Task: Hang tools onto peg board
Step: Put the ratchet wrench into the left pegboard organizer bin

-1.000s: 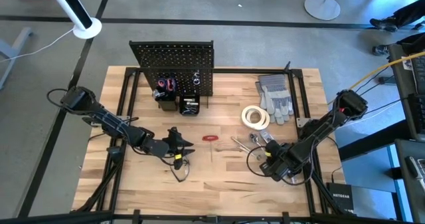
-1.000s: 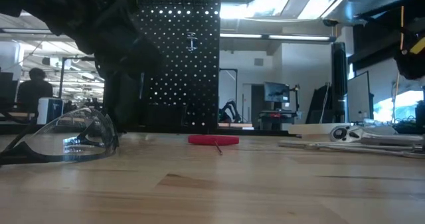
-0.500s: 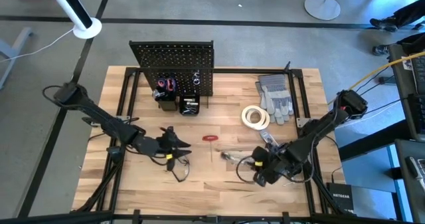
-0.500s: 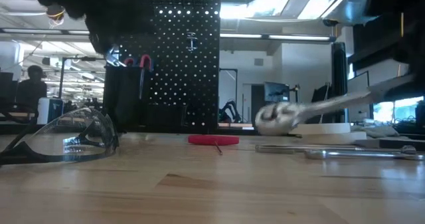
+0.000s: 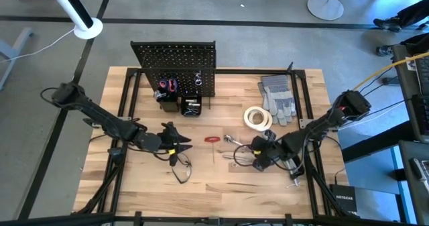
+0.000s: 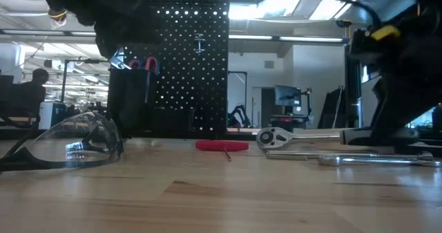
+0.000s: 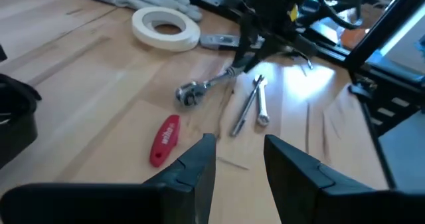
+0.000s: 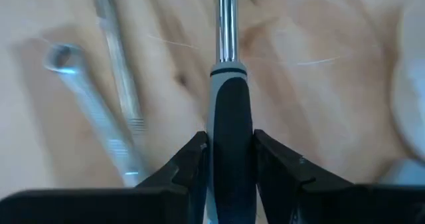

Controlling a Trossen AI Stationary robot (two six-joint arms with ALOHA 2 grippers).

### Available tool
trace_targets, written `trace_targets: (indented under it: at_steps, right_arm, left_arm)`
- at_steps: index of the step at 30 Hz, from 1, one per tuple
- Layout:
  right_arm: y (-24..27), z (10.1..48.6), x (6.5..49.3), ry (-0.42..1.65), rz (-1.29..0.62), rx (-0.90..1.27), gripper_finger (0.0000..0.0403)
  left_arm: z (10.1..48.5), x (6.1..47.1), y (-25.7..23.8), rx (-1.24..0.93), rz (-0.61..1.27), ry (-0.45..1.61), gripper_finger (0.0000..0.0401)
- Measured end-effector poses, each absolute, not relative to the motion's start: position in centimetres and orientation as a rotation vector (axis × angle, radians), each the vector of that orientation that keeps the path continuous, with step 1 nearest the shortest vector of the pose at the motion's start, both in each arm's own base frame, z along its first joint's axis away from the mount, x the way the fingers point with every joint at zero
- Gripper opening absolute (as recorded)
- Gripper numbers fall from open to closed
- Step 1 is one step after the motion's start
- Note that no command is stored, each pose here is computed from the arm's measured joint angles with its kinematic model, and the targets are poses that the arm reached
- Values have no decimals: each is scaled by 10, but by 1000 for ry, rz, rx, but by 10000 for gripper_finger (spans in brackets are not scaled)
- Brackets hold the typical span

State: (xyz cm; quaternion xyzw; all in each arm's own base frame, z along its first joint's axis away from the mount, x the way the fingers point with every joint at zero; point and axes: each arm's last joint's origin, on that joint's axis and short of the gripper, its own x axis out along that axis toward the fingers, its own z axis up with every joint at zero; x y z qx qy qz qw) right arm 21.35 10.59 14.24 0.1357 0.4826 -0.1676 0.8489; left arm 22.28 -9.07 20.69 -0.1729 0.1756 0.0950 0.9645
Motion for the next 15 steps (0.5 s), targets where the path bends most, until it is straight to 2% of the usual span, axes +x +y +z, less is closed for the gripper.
trace_targets:
  at_steps: [10,15]
  right_arm:
    - [75,130,217,1058,-350,211,126]
    - [70,129,219,1077,-351,245,165]
  left_arm:
    - [201,225,-92,-337,198,376,116]
    - [201,225,-92,-313,192,380,116]
